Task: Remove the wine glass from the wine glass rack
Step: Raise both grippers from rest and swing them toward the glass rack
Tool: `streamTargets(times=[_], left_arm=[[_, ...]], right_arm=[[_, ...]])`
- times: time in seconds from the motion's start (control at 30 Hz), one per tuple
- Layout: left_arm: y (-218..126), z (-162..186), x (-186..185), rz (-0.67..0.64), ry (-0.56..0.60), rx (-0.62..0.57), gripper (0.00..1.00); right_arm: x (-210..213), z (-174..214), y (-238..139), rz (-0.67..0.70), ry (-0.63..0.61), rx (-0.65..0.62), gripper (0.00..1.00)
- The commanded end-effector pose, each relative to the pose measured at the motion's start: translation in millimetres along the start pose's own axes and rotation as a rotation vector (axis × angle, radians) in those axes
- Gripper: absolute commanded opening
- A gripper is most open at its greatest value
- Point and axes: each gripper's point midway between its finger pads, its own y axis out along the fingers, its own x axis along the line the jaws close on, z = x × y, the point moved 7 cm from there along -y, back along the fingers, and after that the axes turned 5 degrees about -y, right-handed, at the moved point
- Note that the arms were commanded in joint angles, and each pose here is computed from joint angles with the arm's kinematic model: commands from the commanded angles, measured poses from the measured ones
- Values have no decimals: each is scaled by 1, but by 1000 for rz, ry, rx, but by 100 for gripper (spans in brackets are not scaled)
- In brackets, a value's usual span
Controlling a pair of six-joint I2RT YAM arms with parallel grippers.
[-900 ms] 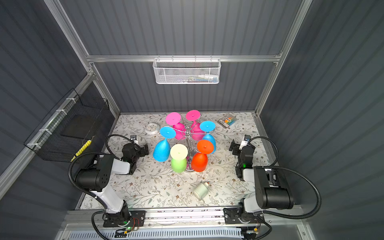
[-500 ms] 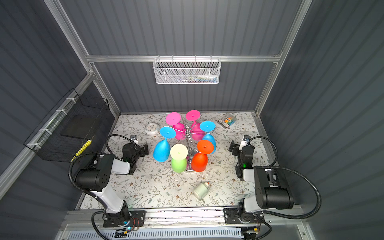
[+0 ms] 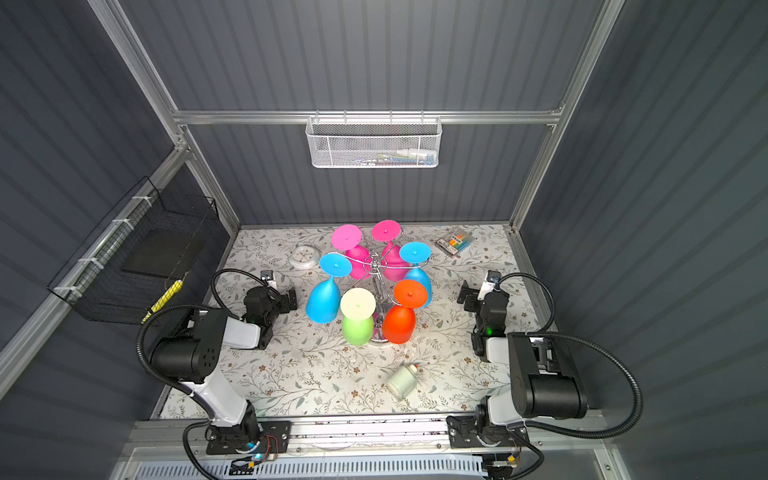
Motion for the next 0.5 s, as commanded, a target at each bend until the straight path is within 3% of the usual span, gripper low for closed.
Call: streamTargets(times=[0.0, 0.2, 0.33, 0.47], left_arm=[[-5, -4, 1, 7, 15, -14, 100], [-8, -13, 0, 17, 22, -26, 100], [-32, -65, -3, 23, 4, 33, 100], [-71, -122, -8, 78, -47, 5, 100]], right_arm=[[-1, -5, 0, 1, -5, -18, 99], [-1, -5, -1, 0, -6, -22, 99], [-2, -28, -18, 1, -6, -61, 99], [3, -83, -51, -80, -6, -84, 99]])
